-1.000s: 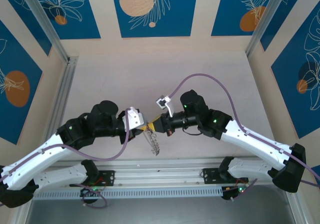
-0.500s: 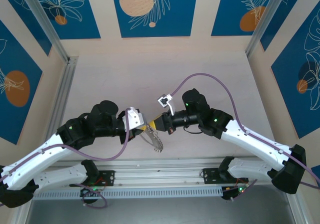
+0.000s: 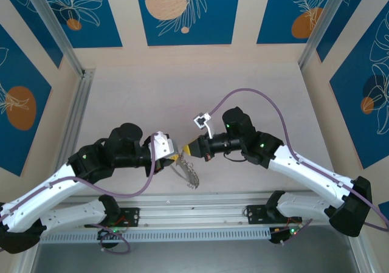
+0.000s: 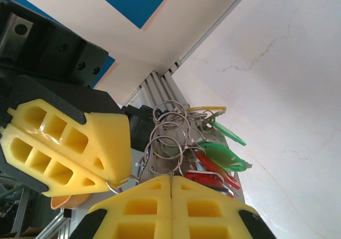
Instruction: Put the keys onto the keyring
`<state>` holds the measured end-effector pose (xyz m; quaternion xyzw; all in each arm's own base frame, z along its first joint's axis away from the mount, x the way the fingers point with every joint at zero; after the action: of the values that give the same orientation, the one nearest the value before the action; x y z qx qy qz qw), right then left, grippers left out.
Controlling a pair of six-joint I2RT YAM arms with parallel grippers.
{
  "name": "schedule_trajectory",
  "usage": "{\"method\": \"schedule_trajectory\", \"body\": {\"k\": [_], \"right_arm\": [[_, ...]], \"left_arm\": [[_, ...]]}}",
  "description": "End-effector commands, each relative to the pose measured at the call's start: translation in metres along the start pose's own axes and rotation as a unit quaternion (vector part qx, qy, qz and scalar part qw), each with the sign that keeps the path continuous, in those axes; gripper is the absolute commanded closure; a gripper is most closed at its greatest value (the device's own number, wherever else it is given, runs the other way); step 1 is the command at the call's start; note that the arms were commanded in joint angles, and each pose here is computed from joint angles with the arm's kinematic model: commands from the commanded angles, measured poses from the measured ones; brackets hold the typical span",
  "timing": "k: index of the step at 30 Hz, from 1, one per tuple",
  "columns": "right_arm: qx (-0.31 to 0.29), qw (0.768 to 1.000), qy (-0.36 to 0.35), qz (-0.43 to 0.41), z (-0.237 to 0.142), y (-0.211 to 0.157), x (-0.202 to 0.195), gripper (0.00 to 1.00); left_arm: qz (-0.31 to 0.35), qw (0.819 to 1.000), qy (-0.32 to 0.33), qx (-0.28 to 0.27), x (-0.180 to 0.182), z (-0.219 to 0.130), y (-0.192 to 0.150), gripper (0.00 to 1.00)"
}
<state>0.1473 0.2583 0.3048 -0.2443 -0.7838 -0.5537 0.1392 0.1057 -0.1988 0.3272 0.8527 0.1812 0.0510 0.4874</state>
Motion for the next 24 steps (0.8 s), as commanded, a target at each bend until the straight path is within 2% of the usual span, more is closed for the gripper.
{"method": "schedule_trajectory", "body": {"k": [1,11,24], "right_arm": [[0.005,1.000,0.000,0.007,-0.001,-0.005,-0.001,1.00],[-0.001,1.000,0.013,-0.018,-0.010,-0.008,0.013,1.00],[0.008,0.998,0.050,-0.037,0.003,-0.009,0.024,1.00]], "left_arm": [[0.018,0.999,-0.011,-0.031,-0.005,-0.005,0.011,1.00],[0.013,0.999,0.031,-0.027,0.004,-0.002,0.011,1.00],[0.013,0.999,0.023,-0.031,0.003,-0.002,0.012,1.00]]}}
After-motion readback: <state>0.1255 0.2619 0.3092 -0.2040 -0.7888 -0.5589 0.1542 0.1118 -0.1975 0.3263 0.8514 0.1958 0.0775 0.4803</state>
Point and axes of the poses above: each hand's point on the last joint's axis, 136 mm out from that joint toward the fingers, its own z axis out along the fingers, its own x axis along the line the jaws close on, y = z × x, the point moved 7 cm from there along -z, back along the fingers, and after that the axes turned 14 degrees about -z, right-handed, at the moved point
